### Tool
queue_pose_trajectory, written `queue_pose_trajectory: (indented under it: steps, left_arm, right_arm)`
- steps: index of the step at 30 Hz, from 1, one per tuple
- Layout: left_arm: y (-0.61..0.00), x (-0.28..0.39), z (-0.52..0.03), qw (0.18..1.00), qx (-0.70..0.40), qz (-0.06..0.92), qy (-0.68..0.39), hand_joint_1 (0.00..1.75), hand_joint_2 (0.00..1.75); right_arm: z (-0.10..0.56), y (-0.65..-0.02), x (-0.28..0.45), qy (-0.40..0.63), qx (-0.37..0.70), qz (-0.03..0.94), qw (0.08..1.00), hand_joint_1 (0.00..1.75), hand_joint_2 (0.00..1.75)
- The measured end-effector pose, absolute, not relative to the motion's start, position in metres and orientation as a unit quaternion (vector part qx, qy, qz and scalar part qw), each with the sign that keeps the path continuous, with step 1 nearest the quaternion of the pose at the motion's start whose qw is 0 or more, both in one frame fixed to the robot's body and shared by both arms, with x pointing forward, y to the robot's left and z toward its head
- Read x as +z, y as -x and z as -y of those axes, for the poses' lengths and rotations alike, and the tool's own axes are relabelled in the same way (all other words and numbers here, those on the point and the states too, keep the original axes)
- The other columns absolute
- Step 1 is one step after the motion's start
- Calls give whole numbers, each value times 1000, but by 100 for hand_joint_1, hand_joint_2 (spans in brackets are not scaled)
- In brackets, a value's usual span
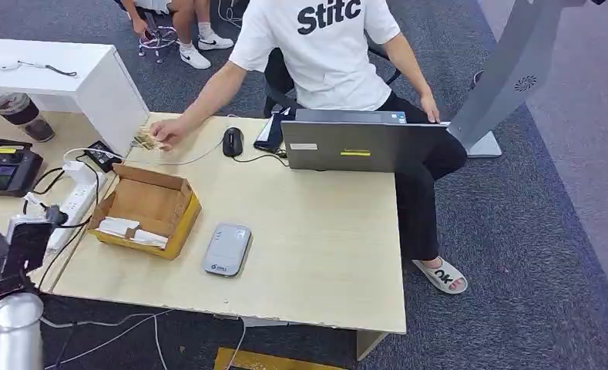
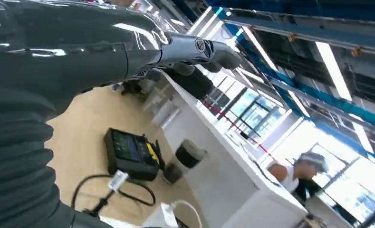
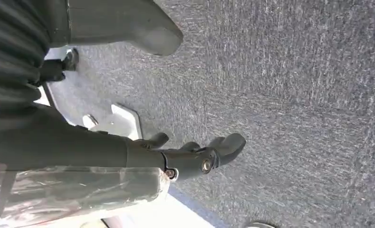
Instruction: Pass the card to the sensor for recognition and then transmit it.
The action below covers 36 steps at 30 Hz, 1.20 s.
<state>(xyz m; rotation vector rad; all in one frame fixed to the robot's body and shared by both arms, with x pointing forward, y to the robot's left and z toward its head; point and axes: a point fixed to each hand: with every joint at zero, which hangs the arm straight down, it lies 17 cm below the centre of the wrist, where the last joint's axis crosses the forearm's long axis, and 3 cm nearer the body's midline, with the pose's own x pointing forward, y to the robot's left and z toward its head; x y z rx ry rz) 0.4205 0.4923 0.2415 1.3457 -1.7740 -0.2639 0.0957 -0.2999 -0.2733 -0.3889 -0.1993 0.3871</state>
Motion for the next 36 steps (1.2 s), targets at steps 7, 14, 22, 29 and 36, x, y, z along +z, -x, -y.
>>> queue_pose_trajectory:
  steps: [7,14,22,29,36]
  left_arm:
    - [-453,249,-439,423,-145,727,-521,0,175]
    - [-463,262,-415,379,-191,705,-568,0,175]
    - [-469,273,-392,356,-198,719,-564,0,175]
    - [-467,275,-381,346,-189,734,-553,175,175]
    - [-465,270,-382,356,-179,742,-539,175,175]
  right_arm:
    - [300,-98,-273,193,199,99,956,0,175]
    - [301,-98,-273,189,212,96,954,0,175]
    - [303,-101,-273,192,218,98,952,0,175]
    - [302,-103,-273,191,219,103,951,0,175]
    - [302,-103,-273,191,219,104,951,0,175]
